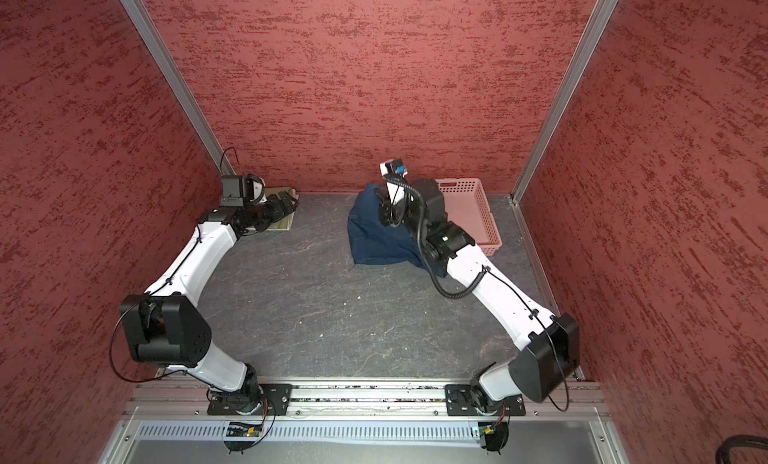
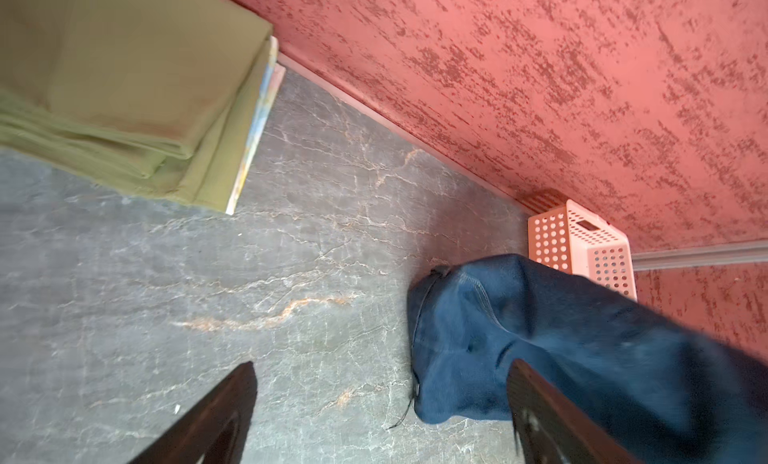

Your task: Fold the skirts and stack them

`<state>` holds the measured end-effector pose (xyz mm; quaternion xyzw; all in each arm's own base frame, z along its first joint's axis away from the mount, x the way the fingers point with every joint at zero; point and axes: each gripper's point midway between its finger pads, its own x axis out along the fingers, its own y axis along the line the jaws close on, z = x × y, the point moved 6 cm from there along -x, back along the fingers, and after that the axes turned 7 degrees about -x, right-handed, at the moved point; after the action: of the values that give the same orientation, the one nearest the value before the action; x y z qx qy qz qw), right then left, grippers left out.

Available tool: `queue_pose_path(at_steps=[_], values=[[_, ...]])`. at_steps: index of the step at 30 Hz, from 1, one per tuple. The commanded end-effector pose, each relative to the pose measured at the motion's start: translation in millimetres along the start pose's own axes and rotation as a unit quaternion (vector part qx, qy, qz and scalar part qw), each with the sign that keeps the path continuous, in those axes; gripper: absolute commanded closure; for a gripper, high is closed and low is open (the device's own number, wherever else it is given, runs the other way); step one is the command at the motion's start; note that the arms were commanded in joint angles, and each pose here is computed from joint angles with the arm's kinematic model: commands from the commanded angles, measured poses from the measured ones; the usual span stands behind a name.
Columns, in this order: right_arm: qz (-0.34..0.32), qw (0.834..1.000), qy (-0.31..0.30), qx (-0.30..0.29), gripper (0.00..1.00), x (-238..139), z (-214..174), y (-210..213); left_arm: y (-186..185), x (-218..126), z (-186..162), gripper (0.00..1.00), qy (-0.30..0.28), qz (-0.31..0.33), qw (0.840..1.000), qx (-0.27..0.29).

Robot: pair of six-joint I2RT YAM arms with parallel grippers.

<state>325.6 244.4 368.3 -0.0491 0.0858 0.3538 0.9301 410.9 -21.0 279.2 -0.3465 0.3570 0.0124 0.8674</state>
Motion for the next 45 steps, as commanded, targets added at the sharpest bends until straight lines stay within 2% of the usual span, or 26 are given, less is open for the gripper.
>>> queue_pose_path(at_steps=[1, 5, 7, 10, 13, 16, 20, 24, 27, 33, 35, 36, 38, 39, 41, 45], values=[[0.053, 0.995, 0.080, 0.025, 1.00, 0.7, -72.3, 45.5, 10.5, 0.6, 2.4, 0.06, -0.014, -0.005, 1.000, -0.019], [0.115, 0.973, 0.182, 0.078, 1.00, -7.3, -154.8, 89.7, 16.2, 13.1, -2.1, 0.06, -0.001, -0.004, 1.000, -0.030], [0.127, 0.966, 0.200, 0.101, 1.00, -12.6, -176.1, 97.1, 14.3, 23.3, -5.7, 0.06, 0.009, -0.004, 1.000, -0.029], [0.105, 0.964, 0.218, 0.109, 1.00, -17.8, -198.6, 92.9, 2.6, 42.1, -15.1, 0.06, 0.032, -0.012, 0.999, -0.009], [0.081, 0.964, 0.231, 0.106, 1.00, -19.7, -210.0, 87.2, -17.8, 62.7, -26.4, 0.07, 0.063, -0.031, 0.997, 0.023], [0.068, 0.963, 0.226, 0.130, 1.00, -22.2, -220.2, 82.4, -43.4, 81.9, -41.9, 0.06, 0.089, -0.051, 0.992, 0.068], [0.074, 0.957, 0.220, 0.172, 1.00, -26.8, -235.2, 83.1, -75.8, 104.8, -62.8, 0.05, 0.111, -0.071, 0.983, 0.127], [0.076, 0.954, 0.226, 0.183, 1.00, -32.9, -240.9, 83.5, -101.6, 133.2, -83.1, 0.03, 0.129, -0.069, 0.972, 0.186], [0.073, 0.953, 0.232, 0.182, 1.00, -37.3, -243.5, 81.8, -116.0, 156.5, -101.7, 0.01, 0.141, -0.048, 0.963, 0.222], [0.050, 0.955, 0.226, 0.186, 1.00, -43.8, -238.6, 70.3, -102.4, 212.3, -137.6, 0.02, 0.183, 0.052, 0.947, 0.260], [0.040, 0.957, 0.214, 0.194, 1.00, -46.1, -230.8, 61.1, -98.9, 221.2, -146.6, 0.12, 0.201, 0.065, 0.942, 0.262], [0.032, 0.958, 0.206, 0.198, 1.00, -47.4, -225.6, 54.8, -99.3, 223.5, -149.6, 0.25, 0.210, 0.061, 0.941, 0.259], [0.014, 0.960, 0.194, 0.200, 1.00, -47.8, -213.8, 41.3, -106.3, 223.3, -149.6, 0.70, 0.213, 0.042, 0.944, 0.248], [0.000, 0.962, 0.189, 0.196, 1.00, -46.9, -207.0, 32.3, -113.8, 219.6, -143.6, 0.97, 0.208, 0.022, 0.948, 0.239], [-0.027, 0.966, 0.181, 0.185, 1.00, -44.0, -191.5, 14.2, -130.6, 207.2, -123.1, 1.00, 0.190, -0.018, 0.959, 0.210], [-0.078, 0.974, 0.132, 0.164, 1.00, -36.7, -137.4, -26.8, -163.3, 153.6, -48.7, 1.00, 0.126, -0.114, 0.977, 0.128]])
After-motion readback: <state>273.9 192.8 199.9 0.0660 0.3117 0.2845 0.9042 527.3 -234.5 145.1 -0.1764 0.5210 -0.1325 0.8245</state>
